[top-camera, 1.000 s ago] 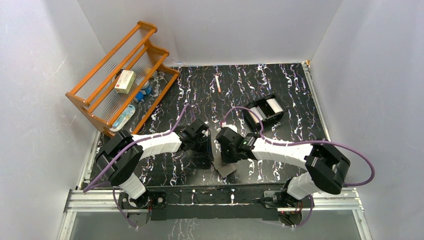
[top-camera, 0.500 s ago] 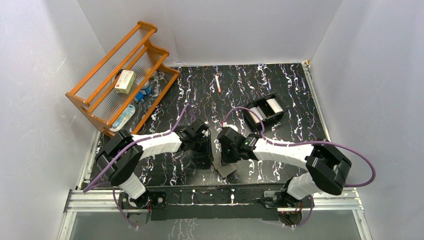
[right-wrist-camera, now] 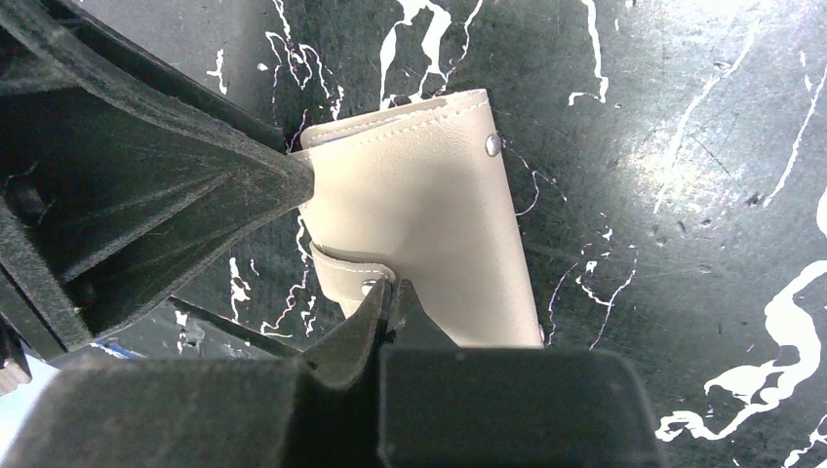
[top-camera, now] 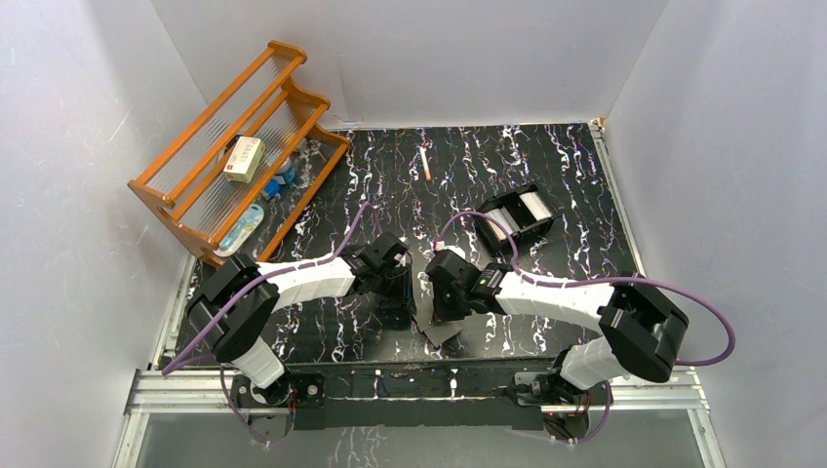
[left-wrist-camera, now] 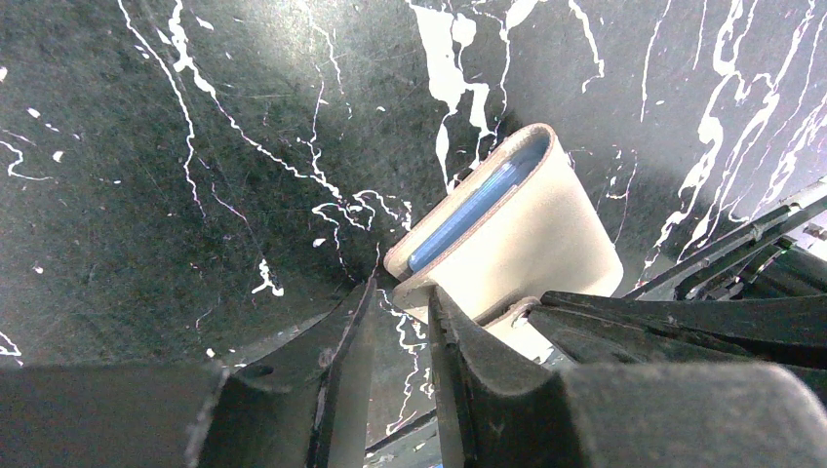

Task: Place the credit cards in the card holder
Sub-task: Close the card holder at the center of the board.

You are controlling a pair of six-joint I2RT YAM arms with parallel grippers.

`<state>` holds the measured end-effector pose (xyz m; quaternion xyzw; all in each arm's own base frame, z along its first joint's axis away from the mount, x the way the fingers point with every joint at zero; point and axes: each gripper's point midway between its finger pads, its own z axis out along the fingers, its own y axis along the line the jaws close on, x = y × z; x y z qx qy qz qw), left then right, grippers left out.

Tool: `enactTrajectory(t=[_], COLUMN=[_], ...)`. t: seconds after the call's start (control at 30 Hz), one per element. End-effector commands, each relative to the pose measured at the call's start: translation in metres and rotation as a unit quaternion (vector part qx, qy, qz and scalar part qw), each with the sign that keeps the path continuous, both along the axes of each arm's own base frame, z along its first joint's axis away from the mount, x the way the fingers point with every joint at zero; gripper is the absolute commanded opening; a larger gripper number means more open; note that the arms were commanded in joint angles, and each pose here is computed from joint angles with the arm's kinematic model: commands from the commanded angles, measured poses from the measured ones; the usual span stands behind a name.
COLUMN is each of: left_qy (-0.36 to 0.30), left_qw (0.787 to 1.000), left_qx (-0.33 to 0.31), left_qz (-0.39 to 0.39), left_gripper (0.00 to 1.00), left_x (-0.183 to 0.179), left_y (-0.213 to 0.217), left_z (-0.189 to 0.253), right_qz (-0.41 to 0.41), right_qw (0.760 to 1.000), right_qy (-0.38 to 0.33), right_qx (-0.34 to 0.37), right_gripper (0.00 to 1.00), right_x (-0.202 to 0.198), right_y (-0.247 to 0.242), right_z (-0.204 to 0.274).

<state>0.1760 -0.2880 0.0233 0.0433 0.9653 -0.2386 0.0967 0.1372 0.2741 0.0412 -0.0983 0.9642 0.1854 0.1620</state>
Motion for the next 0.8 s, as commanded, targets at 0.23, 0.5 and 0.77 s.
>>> enactTrajectory(t=[0.23, 0.5, 0.77], left_qy=[0.005, 0.002, 0.0], left_qw=[1.0, 1.0, 1.0], left_qx=[0.029, 0.026, 0.022], left_qz=[0.002, 0.0, 0.0], left_gripper=[0.25, 0.25, 0.25], left_x=[-0.004, -0.004, -0.003], left_y=[0.009, 0.007, 0.005], left_z=[-0.005, -0.003, 0.0], right_qz=[-0.004, 0.002, 0.006], right_qw=[1.0, 1.0, 1.0], right_qy=[-0.008, -0.012, -0.009], right_qx=[-0.027, -0.006, -0.004], right_gripper=[0.0, 0.0, 0.0], right_x=[0.003, 0.006, 0.006], right_y=[-0.009, 0.002, 0.005], right_z=[-0.011, 0.001, -0.001])
